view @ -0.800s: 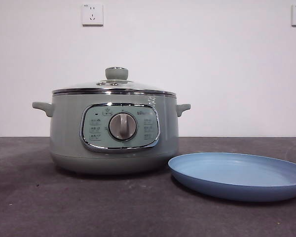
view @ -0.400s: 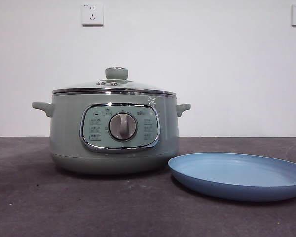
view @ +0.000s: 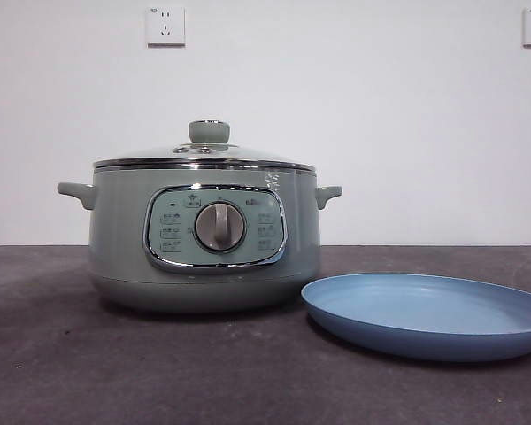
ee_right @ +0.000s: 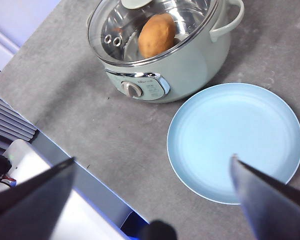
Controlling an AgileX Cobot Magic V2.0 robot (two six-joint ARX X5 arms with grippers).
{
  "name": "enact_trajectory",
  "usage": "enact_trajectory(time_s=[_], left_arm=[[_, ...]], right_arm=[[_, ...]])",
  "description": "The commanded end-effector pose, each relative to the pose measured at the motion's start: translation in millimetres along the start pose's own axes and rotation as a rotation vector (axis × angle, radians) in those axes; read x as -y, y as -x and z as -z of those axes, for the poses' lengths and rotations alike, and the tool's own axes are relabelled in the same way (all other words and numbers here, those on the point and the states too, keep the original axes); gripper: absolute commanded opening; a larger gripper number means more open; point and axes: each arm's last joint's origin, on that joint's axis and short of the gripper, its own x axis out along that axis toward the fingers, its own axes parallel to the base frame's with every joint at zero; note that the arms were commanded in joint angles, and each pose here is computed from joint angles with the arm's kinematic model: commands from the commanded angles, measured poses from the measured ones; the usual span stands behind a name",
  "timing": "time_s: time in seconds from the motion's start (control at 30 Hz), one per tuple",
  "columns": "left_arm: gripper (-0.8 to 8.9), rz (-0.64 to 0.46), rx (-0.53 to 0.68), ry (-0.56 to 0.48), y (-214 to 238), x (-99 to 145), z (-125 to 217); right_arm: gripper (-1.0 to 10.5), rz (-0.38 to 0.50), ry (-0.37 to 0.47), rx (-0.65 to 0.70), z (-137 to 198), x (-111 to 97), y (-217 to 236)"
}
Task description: Take the potato out from the steamer,put the potato on the plate,close the lid
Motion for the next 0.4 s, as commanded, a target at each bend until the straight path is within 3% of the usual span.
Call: enact_trajectory(time_s=[0.03,0.4], left_arm=[[5.66,0.016,0.027,-0.008,-2,0,-5],[5.66,0.031,-0.02,-0.052,-46,-15,-49]], right_arm=[[6.0,-0.001,-0.003,0.007,-1,-1,1],[6.0,-0.001,-0.01,0.007,-1,-1,1]])
